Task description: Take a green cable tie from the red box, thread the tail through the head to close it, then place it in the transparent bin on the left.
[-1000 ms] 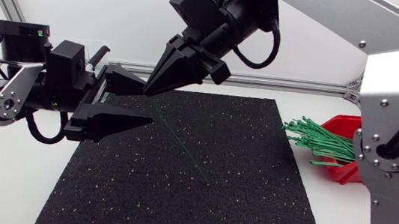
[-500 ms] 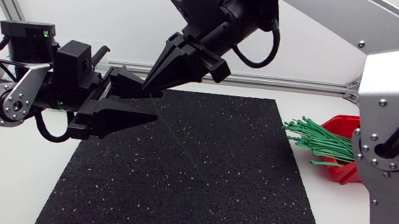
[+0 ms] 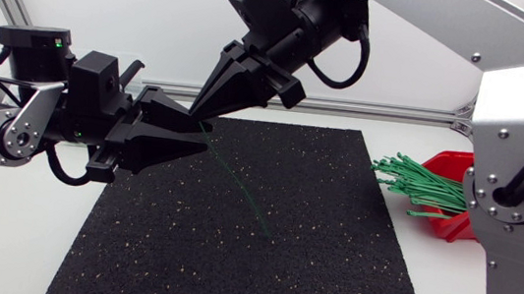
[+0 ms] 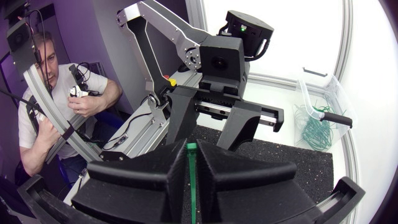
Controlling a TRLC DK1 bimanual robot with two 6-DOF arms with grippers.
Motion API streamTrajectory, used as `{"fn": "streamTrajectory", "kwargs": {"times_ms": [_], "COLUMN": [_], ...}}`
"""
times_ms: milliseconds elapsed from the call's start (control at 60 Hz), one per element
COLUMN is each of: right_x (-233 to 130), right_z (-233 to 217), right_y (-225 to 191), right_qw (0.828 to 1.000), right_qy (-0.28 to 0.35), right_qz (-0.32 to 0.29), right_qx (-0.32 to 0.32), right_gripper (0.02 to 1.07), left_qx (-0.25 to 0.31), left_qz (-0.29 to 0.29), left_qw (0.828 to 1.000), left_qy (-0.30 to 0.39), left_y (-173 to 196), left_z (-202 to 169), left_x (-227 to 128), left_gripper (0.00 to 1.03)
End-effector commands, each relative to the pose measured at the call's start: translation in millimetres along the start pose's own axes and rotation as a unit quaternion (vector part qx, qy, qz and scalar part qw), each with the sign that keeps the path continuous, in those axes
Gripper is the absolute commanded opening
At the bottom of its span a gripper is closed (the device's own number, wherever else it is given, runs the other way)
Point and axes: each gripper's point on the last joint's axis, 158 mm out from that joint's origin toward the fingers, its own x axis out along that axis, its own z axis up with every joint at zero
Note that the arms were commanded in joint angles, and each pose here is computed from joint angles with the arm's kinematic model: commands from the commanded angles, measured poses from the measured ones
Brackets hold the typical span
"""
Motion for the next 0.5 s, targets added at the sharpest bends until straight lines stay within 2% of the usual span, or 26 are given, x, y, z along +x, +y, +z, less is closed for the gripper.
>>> {"fn": "streamTrajectory", "kwargs": {"times_ms": [0, 67, 150, 383, 483], "right_x": [1.9, 1.6, 1.6, -0.2, -0.8], "right_z": [-5.0, -4.6, -4.6, -5.4, -4.6], "right_y": [0.9, 1.2, 1.2, 3.3, 5.1], "right_qw": [1.000, 1.000, 1.000, 1.000, 1.000], "right_qy": [0.000, 0.000, 0.000, -0.001, -0.001], "right_qz": [0.008, 0.008, 0.008, 0.008, 0.008], "right_qx": [0.002, 0.001, -0.001, -0.001, -0.003], "right_gripper": [0.09, 0.09, 0.09, 0.09, 0.09], "left_qx": [0.000, 0.002, 0.003, 0.001, 0.000], "left_qz": [-0.004, -0.004, -0.002, 0.000, 0.001], "left_qw": [1.000, 1.000, 1.000, 1.000, 1.000], "left_qy": [-0.004, -0.005, -0.005, -0.005, -0.006], "left_y": [2.8, 3.0, 4.0, 4.3, 3.8], "left_z": [4.9, 5.4, 6.0, 5.9, 7.6], "left_x": [-1.0, -1.5, -2.3, -3.7, -4.4], "left_gripper": [0.41, 0.32, 0.26, 0.24, 0.16]}}
